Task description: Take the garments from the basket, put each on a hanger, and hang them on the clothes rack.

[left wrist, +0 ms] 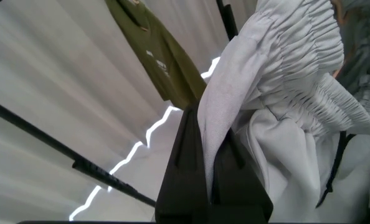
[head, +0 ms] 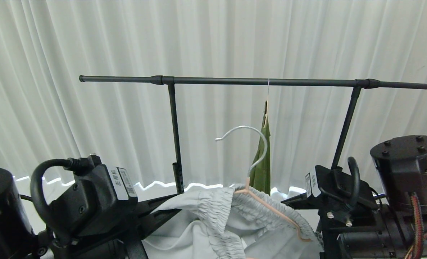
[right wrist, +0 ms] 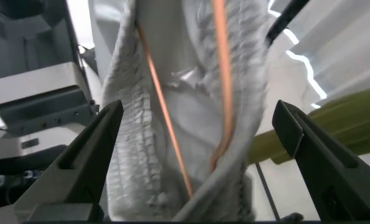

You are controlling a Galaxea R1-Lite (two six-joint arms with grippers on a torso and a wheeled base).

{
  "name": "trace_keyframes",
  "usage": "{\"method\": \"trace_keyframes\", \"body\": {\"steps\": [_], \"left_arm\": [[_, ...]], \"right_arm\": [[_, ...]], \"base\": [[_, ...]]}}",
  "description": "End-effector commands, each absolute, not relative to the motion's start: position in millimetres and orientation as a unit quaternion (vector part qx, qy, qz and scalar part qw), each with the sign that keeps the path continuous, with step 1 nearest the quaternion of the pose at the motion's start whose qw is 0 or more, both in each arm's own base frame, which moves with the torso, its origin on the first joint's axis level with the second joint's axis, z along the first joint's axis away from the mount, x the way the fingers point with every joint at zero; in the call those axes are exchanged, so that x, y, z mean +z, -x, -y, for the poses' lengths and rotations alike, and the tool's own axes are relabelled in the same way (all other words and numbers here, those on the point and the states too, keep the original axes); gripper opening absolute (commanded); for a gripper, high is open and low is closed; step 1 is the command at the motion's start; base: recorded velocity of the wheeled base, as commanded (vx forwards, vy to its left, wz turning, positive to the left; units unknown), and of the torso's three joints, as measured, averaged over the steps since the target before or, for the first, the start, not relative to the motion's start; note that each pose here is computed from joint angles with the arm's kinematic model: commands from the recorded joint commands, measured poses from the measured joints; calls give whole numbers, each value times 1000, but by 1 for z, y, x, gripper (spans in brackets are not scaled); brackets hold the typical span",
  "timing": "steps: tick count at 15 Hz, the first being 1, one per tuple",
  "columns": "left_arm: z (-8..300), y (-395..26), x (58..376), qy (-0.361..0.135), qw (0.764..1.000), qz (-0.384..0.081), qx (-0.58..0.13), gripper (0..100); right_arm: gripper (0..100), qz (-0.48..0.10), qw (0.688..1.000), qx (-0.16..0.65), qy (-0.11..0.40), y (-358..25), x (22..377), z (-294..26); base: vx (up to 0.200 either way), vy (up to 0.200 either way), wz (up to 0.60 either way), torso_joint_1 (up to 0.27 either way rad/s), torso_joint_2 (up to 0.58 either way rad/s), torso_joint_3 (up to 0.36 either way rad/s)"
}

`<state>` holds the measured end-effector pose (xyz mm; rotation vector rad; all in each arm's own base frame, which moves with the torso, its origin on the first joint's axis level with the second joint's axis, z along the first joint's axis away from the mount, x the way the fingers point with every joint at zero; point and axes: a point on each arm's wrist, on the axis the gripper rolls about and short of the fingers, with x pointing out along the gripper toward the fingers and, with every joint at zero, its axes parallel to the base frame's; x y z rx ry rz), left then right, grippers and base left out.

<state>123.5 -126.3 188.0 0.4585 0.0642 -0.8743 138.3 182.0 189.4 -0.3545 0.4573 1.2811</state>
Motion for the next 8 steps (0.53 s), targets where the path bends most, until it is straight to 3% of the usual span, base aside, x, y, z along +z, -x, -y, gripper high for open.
{"method": "trace_keyframes", "body": {"steps": [1, 8], "left_arm": [[129, -123, 188, -228, 875, -26, -426, 0], [129, -122, 191, -224, 876, -20, -426, 0]], "right_arm": [[100, -214, 759, 592, 163, -141, 188, -186], [100, -227, 754, 594, 166, -144, 180, -193]], "base": [[0, 0, 0, 0, 0, 0], [0, 0, 0, 0, 0, 0]]}}
